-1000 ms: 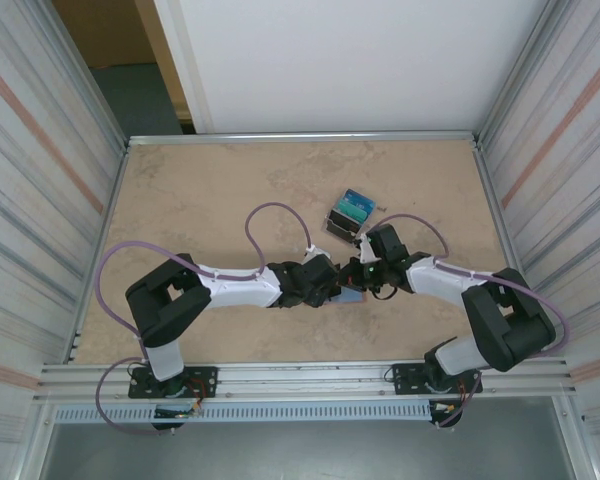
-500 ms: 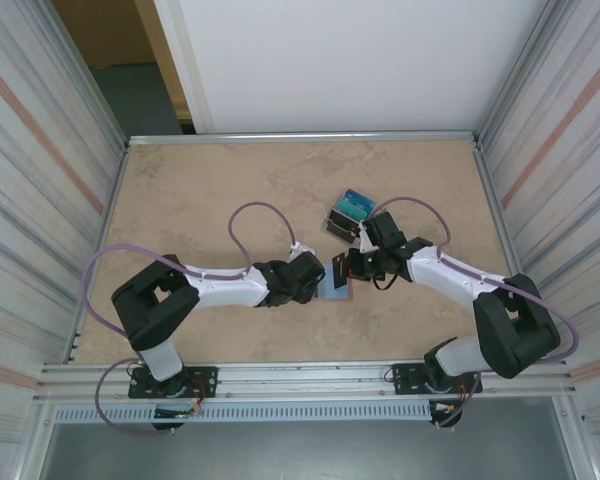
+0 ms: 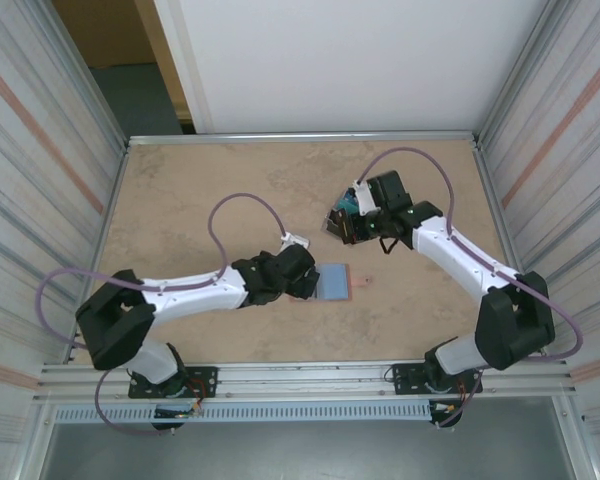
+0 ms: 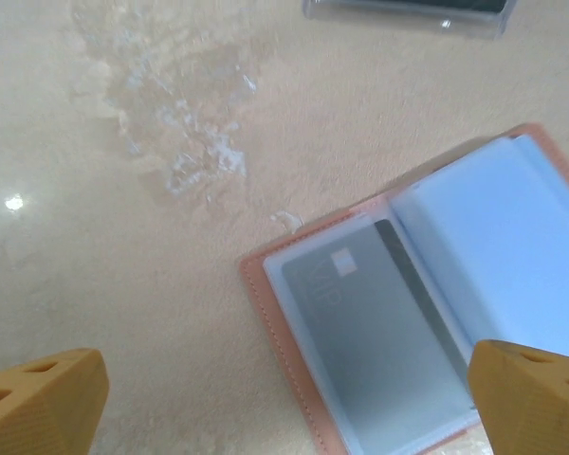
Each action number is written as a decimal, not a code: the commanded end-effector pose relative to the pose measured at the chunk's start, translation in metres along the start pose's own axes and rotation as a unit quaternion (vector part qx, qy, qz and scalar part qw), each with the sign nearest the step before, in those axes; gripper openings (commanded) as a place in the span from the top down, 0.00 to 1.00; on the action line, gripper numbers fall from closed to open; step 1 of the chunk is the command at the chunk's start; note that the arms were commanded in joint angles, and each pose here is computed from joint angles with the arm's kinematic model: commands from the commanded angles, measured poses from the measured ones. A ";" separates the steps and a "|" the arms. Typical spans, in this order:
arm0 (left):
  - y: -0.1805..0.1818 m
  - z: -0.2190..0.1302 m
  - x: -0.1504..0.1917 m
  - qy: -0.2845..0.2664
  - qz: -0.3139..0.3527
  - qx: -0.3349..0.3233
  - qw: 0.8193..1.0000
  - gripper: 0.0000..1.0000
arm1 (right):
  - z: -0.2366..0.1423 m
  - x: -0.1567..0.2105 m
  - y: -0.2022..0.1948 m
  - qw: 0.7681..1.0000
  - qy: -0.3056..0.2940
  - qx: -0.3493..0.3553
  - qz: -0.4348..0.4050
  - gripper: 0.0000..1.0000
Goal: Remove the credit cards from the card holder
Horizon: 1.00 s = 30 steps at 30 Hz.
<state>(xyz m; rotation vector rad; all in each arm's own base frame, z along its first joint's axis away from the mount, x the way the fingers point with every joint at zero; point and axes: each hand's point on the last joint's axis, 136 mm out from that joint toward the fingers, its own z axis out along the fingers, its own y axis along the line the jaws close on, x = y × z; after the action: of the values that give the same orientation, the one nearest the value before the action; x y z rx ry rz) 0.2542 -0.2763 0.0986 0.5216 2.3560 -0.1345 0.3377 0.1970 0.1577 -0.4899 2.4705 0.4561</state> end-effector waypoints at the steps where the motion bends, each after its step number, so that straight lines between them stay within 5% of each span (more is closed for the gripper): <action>1: 0.018 -0.010 0.006 -0.006 -0.009 -0.026 1.000 0.01 | 0.004 -0.007 -0.018 0.995 0.018 0.049 -0.084 1.00; 13: 0.043 -0.027 0.013 -0.038 -0.058 -0.039 0.997 0.01 | 0.031 -0.035 -0.034 0.974 0.026 0.087 -0.207 1.00; 30: 0.051 -0.027 0.014 -0.036 -0.067 -0.044 0.996 0.01 | 0.064 -0.018 -0.041 0.972 0.070 0.053 -0.218 1.00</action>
<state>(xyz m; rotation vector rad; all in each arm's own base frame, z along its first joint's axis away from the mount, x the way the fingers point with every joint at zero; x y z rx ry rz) 0.2456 -0.2297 0.1102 0.3529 2.3220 -0.1345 0.3969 0.1885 0.1092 -0.9821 2.4150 0.0813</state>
